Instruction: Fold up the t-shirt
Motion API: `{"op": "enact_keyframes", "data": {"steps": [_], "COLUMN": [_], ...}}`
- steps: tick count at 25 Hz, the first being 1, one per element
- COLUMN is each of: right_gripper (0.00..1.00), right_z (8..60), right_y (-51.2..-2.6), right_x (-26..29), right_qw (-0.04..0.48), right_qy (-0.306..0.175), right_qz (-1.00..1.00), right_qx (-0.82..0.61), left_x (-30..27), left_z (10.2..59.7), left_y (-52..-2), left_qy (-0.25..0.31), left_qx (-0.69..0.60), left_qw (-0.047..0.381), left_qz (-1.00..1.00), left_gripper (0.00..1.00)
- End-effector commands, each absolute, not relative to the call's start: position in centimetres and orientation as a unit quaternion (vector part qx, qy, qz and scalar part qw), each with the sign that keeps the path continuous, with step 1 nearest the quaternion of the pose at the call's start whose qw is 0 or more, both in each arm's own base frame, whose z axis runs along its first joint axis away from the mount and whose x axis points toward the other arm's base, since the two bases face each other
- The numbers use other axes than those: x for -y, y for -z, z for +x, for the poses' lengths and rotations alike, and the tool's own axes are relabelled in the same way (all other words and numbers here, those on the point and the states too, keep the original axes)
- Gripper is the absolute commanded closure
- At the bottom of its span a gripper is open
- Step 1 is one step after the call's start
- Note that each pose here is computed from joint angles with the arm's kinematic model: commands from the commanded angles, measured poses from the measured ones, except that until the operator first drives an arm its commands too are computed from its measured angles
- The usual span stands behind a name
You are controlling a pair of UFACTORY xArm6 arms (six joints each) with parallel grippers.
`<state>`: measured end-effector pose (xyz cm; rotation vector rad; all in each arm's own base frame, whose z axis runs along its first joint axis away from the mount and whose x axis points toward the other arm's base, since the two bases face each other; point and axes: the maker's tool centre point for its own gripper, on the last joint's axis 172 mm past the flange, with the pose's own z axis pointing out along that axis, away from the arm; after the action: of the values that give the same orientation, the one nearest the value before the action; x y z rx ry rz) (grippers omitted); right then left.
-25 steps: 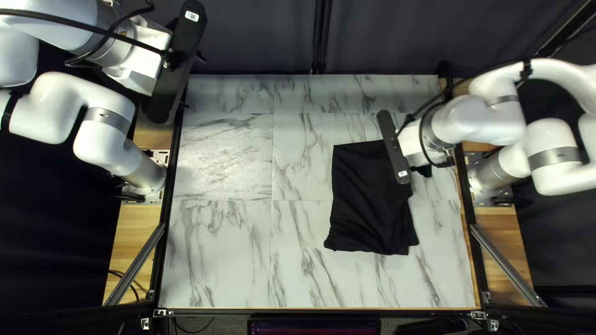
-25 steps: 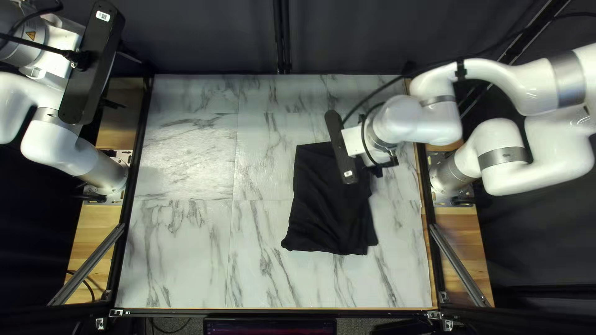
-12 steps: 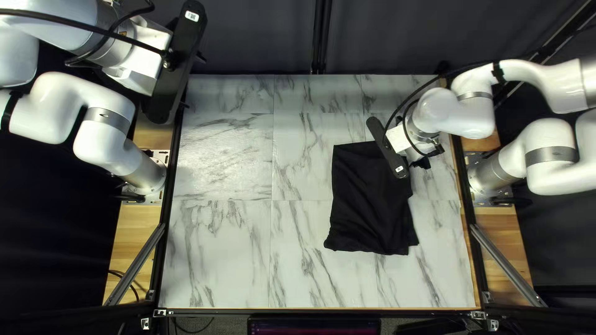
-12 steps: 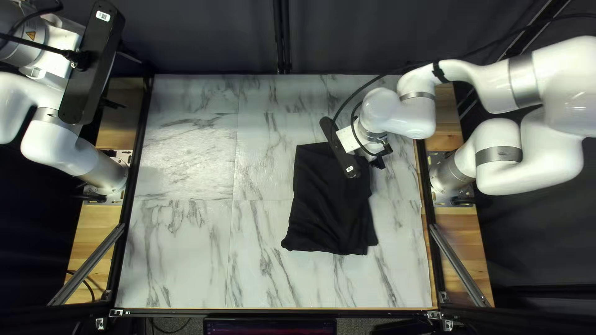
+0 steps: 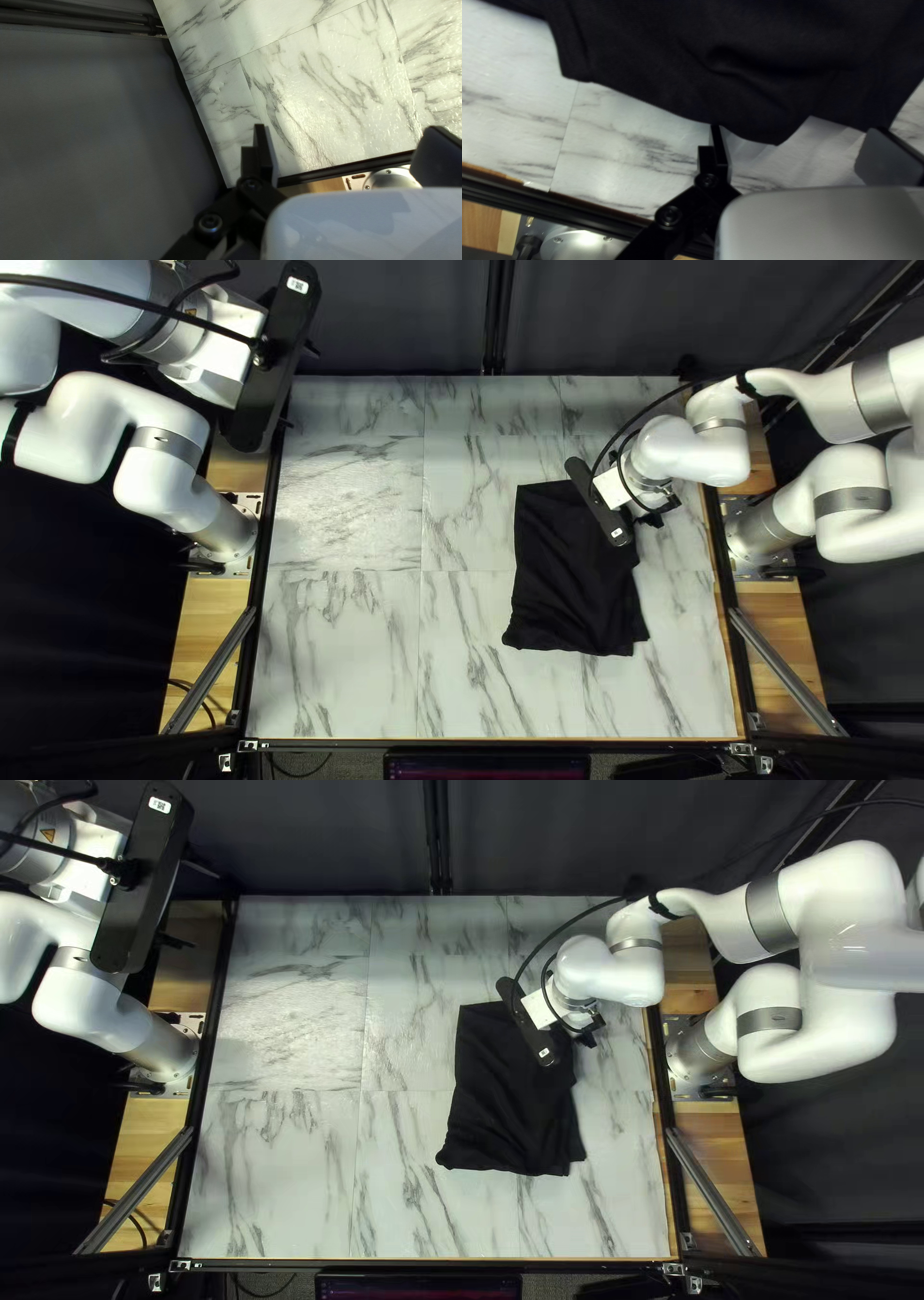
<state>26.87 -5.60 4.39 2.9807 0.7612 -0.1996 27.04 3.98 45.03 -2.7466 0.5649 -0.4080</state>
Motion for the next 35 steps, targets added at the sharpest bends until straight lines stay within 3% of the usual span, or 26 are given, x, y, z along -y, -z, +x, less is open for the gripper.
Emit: {"op": "enact_keyframes", "data": {"steps": [1, 10, 18, 24, 28, 29, 30, 31, 35], "right_gripper": [1.00, 1.00, 1.00, 1.00, 1.00, 0.93, 0.27, 0.00, 0.00], "right_z": [27.1, 28.0, 30.3, 28.1, 29.0, 29.3, 29.6, 29.8, 29.8], "right_y": [-4.4, -5.9, -9.5, -6.4, -7.5, -8.1, -8.8, -9.2, -10.2], "right_x": [5.8, 6.2, 5.4, 7.8, 7.8, 7.7, 7.7, 7.8, 8.0], "right_qw": [0.035, 0.044, 0.096, 0.110, 0.110, 0.111, 0.112, 0.112, 0.110], "right_qy": [0.059, 0.046, 0.002, -0.002, -0.005, -0.007, -0.008, -0.008, -0.007], "right_qz": [0.967, 0.969, 0.974, 0.977, 0.978, 0.978, 0.978, 0.978, 0.978], "right_qx": [-0.246, -0.238, -0.207, -0.182, -0.177, -0.176, -0.176, -0.176, -0.177], "left_x": [-4.0, -4.0, -4.0, -4.0, -4.0, -4.0, -4.0, -4.0, -4.0], "left_z": [27.0, 27.0, 27.0, 27.0, 27.0, 27.0, 27.0, 27.0, 27.0], "left_y": [-45.0, -45.0, -45.0, -45.0, -45.0, -45.0, -45.0, -45.0, -45.0], "left_qy": [0.142, 0.142, 0.142, 0.142, 0.142, 0.142, 0.142, 0.142, 0.142], "left_qx": [-0.197, -0.197, -0.197, -0.197, -0.197, -0.197, -0.197, -0.197, -0.197], "left_qw": [0.153, 0.153, 0.153, 0.153, 0.153, 0.153, 0.153, 0.153, 0.153], "left_qz": [-0.958, -0.958, -0.958, -0.958, -0.958, -0.958, -0.958, -0.958, -0.958], "left_gripper": [0.00, 0.00, 0.00, 0.00, 0.00, 0.00, 0.00, 0.00, 0.00]}}
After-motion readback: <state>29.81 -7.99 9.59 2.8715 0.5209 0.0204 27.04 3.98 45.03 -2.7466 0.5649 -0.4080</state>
